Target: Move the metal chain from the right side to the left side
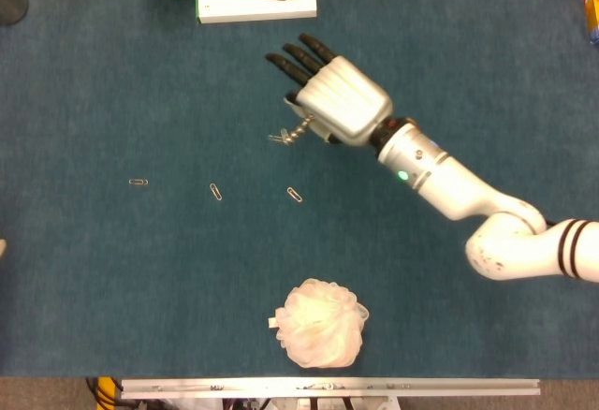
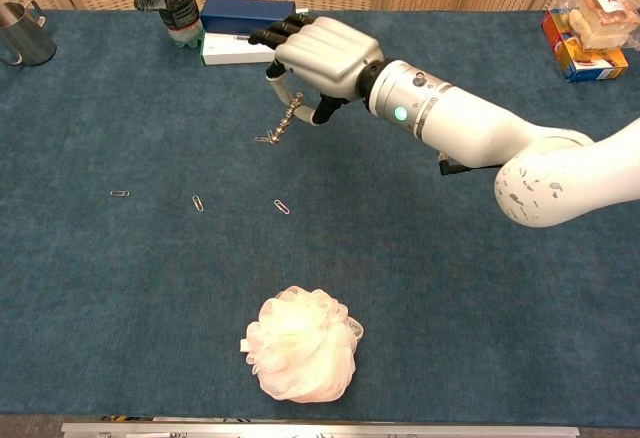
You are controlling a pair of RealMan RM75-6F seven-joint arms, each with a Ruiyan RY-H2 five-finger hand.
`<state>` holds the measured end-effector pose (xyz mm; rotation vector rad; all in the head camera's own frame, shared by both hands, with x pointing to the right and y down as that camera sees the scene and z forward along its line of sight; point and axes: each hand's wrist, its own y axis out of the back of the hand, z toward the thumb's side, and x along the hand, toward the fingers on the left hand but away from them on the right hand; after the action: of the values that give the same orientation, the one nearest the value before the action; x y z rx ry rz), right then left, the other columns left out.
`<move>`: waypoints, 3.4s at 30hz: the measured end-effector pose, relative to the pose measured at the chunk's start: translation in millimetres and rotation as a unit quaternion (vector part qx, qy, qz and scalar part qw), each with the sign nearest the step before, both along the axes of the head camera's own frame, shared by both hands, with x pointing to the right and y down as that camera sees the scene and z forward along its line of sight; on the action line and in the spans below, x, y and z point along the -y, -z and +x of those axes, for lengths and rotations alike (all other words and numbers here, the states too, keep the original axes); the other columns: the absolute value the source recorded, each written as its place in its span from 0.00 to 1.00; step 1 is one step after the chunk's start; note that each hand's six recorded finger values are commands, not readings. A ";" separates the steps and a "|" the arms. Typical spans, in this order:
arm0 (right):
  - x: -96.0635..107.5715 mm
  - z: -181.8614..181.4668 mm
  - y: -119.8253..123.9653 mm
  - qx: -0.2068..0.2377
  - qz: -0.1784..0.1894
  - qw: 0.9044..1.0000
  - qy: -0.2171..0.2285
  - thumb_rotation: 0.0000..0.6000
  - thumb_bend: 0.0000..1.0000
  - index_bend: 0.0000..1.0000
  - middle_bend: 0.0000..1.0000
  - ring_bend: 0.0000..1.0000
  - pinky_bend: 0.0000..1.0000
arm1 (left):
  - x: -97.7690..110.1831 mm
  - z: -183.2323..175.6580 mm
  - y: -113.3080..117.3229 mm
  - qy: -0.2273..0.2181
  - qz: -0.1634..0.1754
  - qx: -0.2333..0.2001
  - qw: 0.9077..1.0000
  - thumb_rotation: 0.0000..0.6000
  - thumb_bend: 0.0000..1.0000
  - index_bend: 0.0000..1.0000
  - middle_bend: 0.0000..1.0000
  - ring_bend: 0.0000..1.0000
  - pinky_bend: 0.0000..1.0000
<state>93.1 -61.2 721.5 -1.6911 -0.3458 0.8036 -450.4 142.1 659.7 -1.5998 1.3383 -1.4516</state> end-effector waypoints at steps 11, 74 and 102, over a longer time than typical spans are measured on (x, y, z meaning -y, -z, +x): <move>3.2 -4.6 -4.8 0.008 0.032 0.999 -0.003 1.00 0.00 0.00 0.06 0.00 0.04 | -7.0 -5.3 -0.6 0.010 -0.003 -0.001 1.000 1.00 0.18 0.28 0.33 0.27 0.26; -63.9 383.3 134.0 -0.001 0.096 0.958 -0.271 1.00 0.03 0.27 0.11 0.00 0.04 | 136.7 260.3 7.5 -0.315 0.028 -0.099 0.944 1.00 0.24 0.34 0.00 0.00 0.06; -70.4 422.9 153.2 0.025 0.120 0.941 -0.314 1.00 0.03 0.27 0.11 0.00 0.04 | 167.6 329.5 -41.1 -0.300 -0.073 -0.062 0.949 1.00 0.28 0.38 0.00 0.00 0.03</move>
<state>516.0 9.3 568.4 -1.3741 -1.0115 1.1266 -121.0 -25.5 700.7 -1.9949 0.7073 -1.0985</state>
